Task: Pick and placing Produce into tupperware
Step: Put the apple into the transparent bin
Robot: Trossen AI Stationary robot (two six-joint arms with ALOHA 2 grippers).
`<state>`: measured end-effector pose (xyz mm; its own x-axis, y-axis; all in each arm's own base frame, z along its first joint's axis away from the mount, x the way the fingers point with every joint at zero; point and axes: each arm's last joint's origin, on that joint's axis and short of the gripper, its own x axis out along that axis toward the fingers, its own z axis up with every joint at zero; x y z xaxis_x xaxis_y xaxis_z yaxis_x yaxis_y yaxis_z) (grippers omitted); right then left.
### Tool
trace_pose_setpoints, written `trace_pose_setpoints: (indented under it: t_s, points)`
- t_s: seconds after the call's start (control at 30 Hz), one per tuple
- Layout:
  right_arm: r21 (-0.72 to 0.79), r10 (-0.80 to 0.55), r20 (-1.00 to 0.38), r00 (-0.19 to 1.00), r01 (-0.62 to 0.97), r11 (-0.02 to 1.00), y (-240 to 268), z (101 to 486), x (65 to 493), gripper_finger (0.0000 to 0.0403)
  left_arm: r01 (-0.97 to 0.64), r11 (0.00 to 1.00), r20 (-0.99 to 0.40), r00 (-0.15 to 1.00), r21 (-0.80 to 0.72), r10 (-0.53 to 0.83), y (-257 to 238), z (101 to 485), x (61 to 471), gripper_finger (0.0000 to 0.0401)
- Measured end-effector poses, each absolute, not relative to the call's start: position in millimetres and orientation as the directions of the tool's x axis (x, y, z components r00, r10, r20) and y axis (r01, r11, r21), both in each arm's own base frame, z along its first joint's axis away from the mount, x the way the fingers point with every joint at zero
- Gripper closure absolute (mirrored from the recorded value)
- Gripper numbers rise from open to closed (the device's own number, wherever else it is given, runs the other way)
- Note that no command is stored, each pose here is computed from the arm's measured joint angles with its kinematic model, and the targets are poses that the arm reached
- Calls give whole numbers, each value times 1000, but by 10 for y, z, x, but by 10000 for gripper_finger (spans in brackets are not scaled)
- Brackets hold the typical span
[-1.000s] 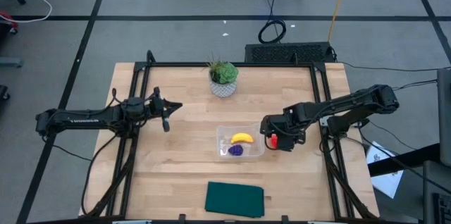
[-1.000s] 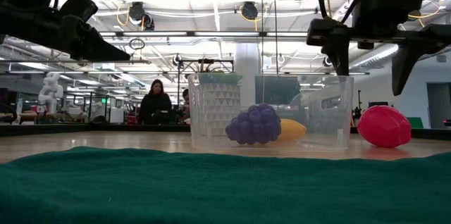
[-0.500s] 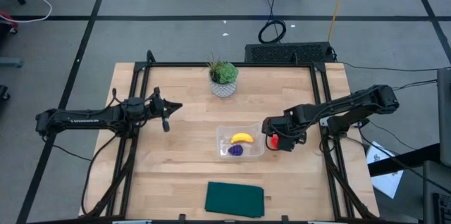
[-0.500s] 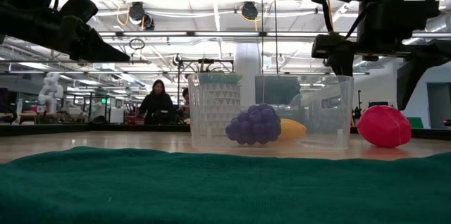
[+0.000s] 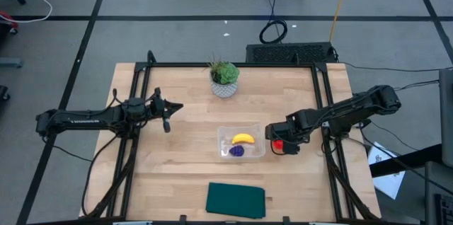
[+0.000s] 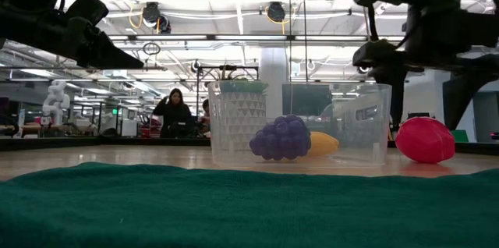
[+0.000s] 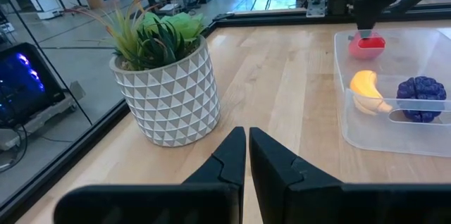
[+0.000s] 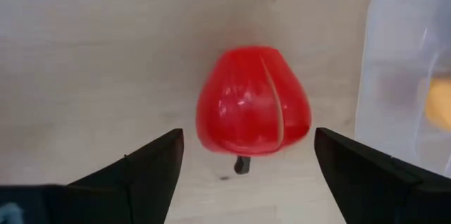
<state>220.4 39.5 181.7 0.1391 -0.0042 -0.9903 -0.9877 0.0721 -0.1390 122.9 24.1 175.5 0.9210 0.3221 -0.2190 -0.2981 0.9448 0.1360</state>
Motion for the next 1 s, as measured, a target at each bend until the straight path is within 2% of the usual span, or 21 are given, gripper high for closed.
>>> trace_pose_setpoints:
  t_s: [0.23,0.7,1.0]
  points:
    - [-172,2,-985,172,-985,-2,451,1822,2226,91,-303,945,-219,921,121,323,241,1756,1229,375]
    - [-188,18,-982,187,-982,-6,460,1825,2242,91,-304,945,-219,921,118,323,241,1756,1229,375]
    - [-111,20,-994,110,-994,-13,475,1678,2286,92,-305,945,-243,914,121,326,241,1731,1223,375]
